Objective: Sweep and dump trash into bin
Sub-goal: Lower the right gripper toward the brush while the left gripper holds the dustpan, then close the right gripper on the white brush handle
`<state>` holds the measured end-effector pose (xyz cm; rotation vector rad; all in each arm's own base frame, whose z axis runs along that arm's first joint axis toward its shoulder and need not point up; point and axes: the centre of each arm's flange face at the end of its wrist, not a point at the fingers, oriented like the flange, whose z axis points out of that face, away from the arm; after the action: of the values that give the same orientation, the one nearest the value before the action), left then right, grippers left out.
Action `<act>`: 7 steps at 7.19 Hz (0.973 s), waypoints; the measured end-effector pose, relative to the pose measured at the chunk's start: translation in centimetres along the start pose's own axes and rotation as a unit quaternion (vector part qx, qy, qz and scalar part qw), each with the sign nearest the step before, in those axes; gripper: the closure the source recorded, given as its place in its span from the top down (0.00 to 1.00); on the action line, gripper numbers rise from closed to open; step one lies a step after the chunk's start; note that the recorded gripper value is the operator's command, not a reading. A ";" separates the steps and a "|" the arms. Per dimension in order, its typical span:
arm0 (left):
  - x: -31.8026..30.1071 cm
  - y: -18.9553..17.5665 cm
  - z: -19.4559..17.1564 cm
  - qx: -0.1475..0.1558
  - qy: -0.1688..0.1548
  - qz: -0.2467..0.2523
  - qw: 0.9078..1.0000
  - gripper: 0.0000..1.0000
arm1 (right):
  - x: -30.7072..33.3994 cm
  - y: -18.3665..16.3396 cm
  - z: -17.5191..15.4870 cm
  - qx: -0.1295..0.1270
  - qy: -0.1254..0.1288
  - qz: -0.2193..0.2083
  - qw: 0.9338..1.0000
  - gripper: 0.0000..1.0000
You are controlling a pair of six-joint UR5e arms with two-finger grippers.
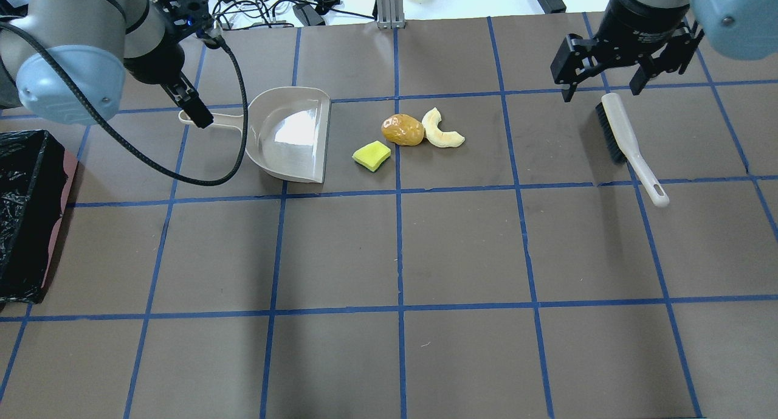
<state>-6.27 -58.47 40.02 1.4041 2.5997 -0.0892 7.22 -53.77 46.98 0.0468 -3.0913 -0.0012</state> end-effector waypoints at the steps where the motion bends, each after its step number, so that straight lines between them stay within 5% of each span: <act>1: -1.3 0.4 2.1 -0.017 0.004 0.043 0.999 1.00 | 2.9 -0.1 1.4 -0.011 -0.002 0.002 1.000 0.99; 3: -5.2 1.8 5.4 -0.010 0.025 0.154 0.988 1.00 | 8.7 0.2 4.8 -0.018 -0.011 0.004 1.000 0.99; 5: -8.7 1.8 9.1 -0.002 0.044 0.266 0.963 1.00 | 11.9 0.6 9.6 -0.020 -0.014 -0.004 1.000 0.99; 7: -11.4 0.9 13.1 -0.001 0.061 0.308 0.950 1.00 | 12.7 -0.1 16.4 -0.032 -0.013 -0.010 0.999 0.97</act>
<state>2.33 -69.19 29.40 2.2001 2.1134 0.0909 -6.24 -54.26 31.21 0.0744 -3.1148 -0.1023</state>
